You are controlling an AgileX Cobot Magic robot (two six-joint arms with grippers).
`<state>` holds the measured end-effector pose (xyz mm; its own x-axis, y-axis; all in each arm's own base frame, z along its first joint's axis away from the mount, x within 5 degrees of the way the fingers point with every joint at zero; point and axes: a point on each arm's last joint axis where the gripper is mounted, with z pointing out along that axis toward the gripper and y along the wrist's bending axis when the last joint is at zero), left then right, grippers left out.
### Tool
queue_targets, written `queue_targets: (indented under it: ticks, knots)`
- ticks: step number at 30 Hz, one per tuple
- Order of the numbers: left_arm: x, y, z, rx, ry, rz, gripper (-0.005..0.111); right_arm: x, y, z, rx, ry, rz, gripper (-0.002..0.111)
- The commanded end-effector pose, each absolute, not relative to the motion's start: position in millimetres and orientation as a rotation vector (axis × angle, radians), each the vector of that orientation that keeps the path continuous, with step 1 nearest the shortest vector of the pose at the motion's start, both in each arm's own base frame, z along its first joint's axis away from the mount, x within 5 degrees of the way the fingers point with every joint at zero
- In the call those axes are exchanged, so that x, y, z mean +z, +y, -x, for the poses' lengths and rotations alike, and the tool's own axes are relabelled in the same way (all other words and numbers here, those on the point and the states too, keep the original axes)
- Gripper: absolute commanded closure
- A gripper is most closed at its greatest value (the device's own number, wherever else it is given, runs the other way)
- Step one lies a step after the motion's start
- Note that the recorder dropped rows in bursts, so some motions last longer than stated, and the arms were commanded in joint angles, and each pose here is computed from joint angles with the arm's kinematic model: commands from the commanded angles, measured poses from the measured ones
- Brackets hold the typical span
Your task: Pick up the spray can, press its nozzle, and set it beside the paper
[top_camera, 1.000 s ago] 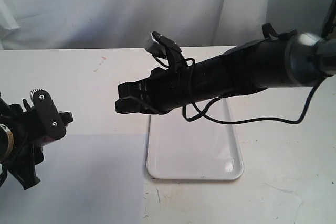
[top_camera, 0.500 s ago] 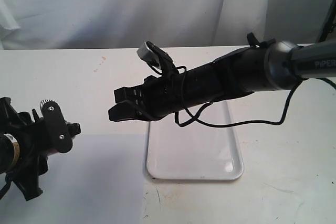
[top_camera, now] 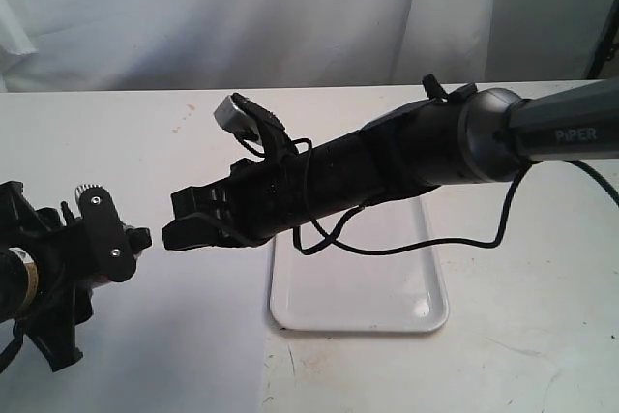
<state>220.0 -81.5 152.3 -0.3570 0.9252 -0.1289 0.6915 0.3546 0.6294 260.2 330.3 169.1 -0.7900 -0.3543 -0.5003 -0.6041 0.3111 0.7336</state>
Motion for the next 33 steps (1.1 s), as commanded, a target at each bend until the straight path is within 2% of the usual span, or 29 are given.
queue_targets:
  ticks: [1,20,25,33]
  knots:
    - [153,-84,-219,0.640,2.149,-1.398,0.107,173,333,-261,1.483,2.303,0.865,0.108]
    - [152,-87,-219,0.610,2.126,-1.439,0.107,172,341,-254,1.440,2.278,0.900,0.108]
    - [152,-87,-219,0.610,2.126,-1.439,0.107,154,347,-250,1.439,2.325,0.892,0.108]
    - [152,-87,-219,0.600,2.123,-1.441,0.107,155,349,-250,1.480,2.304,0.873,0.108]
